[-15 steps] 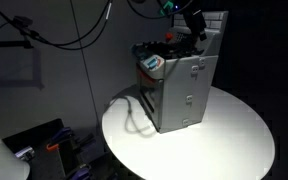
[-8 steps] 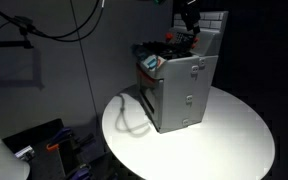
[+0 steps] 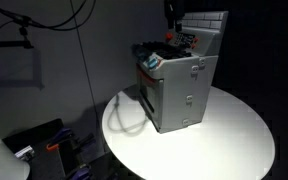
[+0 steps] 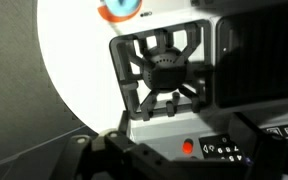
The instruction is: Press the top switch on the stove
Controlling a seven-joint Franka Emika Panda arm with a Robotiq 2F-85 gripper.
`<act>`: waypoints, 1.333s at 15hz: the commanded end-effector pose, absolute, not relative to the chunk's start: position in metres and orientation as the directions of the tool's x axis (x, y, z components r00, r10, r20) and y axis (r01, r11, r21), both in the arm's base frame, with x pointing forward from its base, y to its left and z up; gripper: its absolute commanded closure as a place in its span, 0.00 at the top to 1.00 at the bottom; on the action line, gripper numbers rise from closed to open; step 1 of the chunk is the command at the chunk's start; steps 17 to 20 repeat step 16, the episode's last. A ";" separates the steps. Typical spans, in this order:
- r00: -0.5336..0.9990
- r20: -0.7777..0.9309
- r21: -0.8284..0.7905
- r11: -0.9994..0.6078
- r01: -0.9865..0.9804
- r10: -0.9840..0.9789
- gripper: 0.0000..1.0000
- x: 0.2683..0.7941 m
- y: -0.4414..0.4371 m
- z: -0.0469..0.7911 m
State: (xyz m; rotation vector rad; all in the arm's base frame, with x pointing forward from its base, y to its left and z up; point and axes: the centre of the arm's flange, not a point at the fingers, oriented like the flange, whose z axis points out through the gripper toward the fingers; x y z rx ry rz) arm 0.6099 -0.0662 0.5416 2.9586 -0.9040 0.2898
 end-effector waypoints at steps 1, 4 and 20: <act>0.857 0.108 -0.011 -0.862 -0.506 -0.504 1.00 0.600 -0.066 0.566; 0.890 0.038 0.008 -0.890 -0.456 -0.455 1.00 0.586 -0.062 0.582; 0.929 0.007 -0.005 -0.929 -0.370 -0.370 1.00 0.545 -0.050 0.621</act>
